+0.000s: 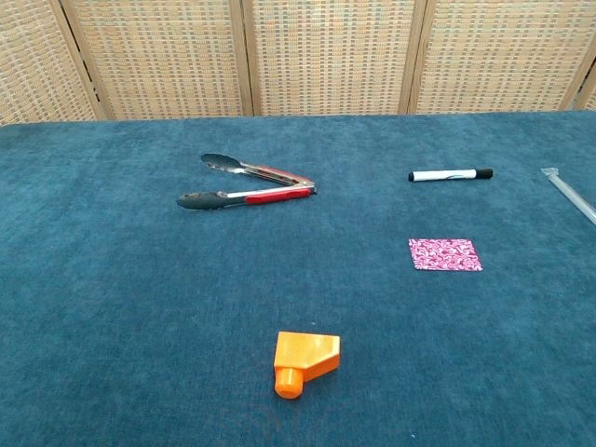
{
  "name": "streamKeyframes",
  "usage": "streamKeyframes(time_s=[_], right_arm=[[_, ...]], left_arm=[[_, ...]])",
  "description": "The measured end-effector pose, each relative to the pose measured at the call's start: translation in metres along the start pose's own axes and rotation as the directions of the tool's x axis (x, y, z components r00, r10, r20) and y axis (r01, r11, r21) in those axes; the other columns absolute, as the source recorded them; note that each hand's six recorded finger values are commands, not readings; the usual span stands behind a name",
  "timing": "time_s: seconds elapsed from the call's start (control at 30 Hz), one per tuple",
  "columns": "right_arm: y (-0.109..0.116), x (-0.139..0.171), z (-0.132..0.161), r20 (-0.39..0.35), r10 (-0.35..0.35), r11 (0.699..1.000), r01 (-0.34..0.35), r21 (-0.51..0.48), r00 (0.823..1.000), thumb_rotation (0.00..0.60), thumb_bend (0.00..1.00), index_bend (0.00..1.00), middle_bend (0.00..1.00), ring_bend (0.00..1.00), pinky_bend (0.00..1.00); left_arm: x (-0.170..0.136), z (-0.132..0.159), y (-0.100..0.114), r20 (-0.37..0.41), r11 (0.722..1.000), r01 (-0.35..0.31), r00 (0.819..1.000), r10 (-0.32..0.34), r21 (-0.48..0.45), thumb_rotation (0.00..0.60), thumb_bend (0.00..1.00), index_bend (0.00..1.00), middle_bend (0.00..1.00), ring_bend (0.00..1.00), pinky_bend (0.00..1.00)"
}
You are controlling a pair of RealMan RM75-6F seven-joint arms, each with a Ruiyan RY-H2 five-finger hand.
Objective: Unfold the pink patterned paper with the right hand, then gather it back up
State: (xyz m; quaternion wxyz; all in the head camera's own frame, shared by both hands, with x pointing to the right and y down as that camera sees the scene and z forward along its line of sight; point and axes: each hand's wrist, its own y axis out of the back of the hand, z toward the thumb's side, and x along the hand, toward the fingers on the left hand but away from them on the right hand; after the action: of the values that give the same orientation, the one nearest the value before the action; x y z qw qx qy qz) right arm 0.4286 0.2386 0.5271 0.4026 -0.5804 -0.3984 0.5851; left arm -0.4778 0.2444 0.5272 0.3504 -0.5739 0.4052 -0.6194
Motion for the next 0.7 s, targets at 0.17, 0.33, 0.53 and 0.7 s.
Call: streamKeyframes(time_s=[0.17, 0.33, 0.53, 0.7], right_arm=[[-0.0003, 0.0003, -0.0004, 0.002, 0.001, 1.0, -0.001, -0.001, 1.0, 0.6, 0.23, 0.1, 0.09, 0.0, 0.0], [0.0003, 0.001, -0.0008, 0.002, 0.0, 1.0, 0.0, -0.001, 1.0, 0.6, 0.23, 0.1, 0.09, 0.0, 0.0], [0.0022, -0.0003, -0.0005, -0.004, -0.006, 1.0, 0.006, 0.0, 1.0, 0.6, 0.23, 0.1, 0.09, 0.0, 0.0], [0.0019, -0.0019, 0.0, -0.009, -0.003, 1.0, 0.002, -0.011, 1.0, 0.6, 0.23, 0.1, 0.09, 0.0, 0.0]], left_arm=[[0.0011, 0.0012, -0.0006, 0.003, 1.0, 0.003, 1.0, -0.003, 0.001, 0.6, 0.13, 0.02, 0.0, 0.0, 0.0], [0.0015, 0.0021, -0.0004, 0.007, 1.0, 0.002, 1.0, -0.002, 0.001, 0.6, 0.13, 0.02, 0.0, 0.0, 0.0], [0.0009, 0.0018, 0.0024, 0.006, 1.0, -0.007, 1.0, 0.007, 0.002, 0.6, 0.13, 0.02, 0.0, 0.0, 0.0], [0.0011, 0.0022, 0.0058, 0.006, 1.0, -0.018, 1.0, 0.018, 0.008, 0.6, 0.13, 0.02, 0.0, 0.0, 0.0]])
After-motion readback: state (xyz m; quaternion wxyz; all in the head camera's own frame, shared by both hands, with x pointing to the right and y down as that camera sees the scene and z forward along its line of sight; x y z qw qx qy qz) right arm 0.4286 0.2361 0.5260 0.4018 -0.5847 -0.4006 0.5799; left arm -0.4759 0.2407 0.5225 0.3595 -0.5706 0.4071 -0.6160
